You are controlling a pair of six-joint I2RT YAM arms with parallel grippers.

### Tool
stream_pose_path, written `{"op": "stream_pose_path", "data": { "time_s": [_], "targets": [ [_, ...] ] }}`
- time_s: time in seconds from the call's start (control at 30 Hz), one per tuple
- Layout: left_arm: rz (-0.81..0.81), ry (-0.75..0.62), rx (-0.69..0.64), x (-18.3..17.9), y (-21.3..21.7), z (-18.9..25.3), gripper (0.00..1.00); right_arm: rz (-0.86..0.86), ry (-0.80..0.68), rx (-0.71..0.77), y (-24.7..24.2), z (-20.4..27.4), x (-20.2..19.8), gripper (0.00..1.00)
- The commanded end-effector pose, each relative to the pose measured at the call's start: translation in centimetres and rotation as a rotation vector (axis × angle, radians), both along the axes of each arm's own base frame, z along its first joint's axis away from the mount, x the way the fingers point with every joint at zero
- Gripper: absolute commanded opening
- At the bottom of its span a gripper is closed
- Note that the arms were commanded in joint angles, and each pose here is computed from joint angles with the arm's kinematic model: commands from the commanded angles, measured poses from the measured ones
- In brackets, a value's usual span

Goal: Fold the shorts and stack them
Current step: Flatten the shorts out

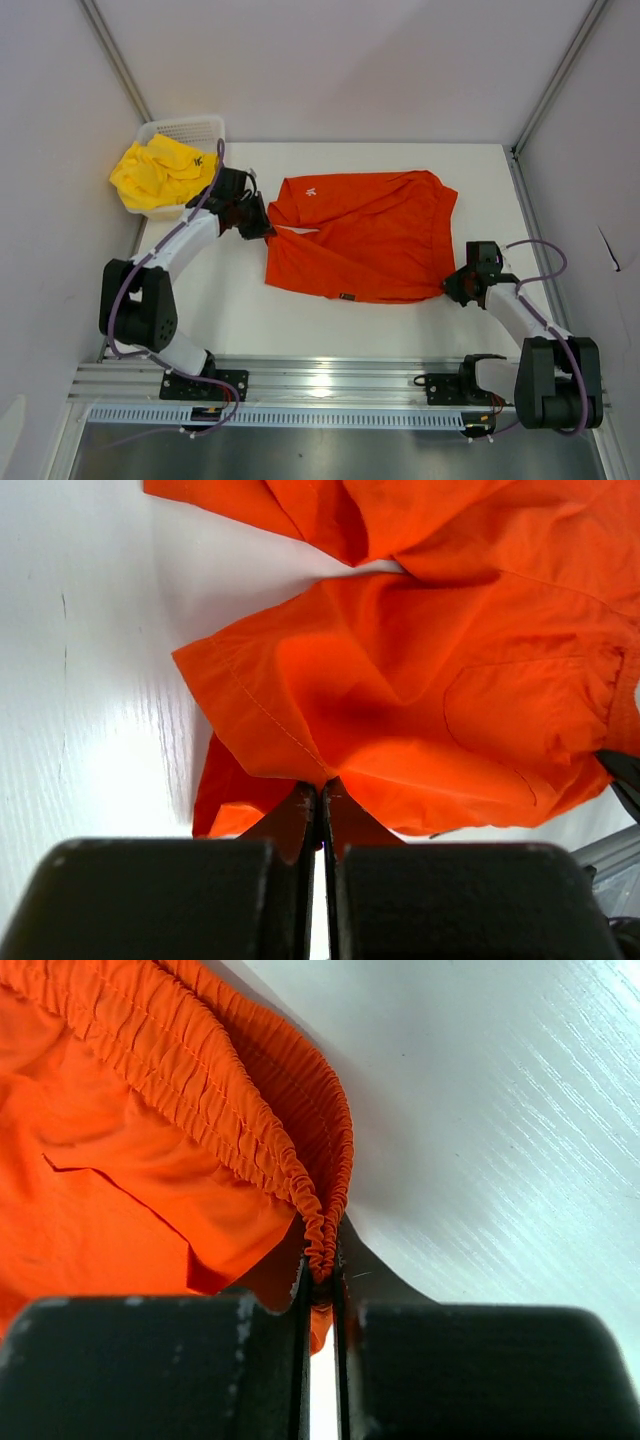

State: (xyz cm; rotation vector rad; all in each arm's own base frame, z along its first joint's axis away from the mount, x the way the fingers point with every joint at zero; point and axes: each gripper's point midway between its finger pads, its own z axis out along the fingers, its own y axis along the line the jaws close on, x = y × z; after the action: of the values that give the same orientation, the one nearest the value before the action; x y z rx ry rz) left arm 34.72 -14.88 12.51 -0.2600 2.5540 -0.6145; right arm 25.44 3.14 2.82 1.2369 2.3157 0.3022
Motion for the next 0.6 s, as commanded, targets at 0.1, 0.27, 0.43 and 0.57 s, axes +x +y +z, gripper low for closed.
{"op": "stream_pose_path", "data": {
  "time_s": [0.1,0.27,0.43,0.57],
  "targets": [
    [0.016,-0.021,-0.04,2.6,0.4,0.7,0.22,-0.011,0.016,-0.026,-0.6,-0.8,0.1,0.0],
    [0.01,-0.045,-0.07,0.3,0.4,1.0,0.84,-0.039,-0.002,-0.017,-1.3,-0.1,1.5,0.0],
    [0.003,-0.116,-0.113,-4.3,0.8,-0.2,0.91,-0.051,0.008,0.002,-1.6,-0.1,2.7,0.0],
    [-0.019,-0.197,-0.22,-7.5,0.1,-2.7,0.9,-0.05,-0.001,0.022,-1.6,-0.1,3.5,0.0]
  ]
}}
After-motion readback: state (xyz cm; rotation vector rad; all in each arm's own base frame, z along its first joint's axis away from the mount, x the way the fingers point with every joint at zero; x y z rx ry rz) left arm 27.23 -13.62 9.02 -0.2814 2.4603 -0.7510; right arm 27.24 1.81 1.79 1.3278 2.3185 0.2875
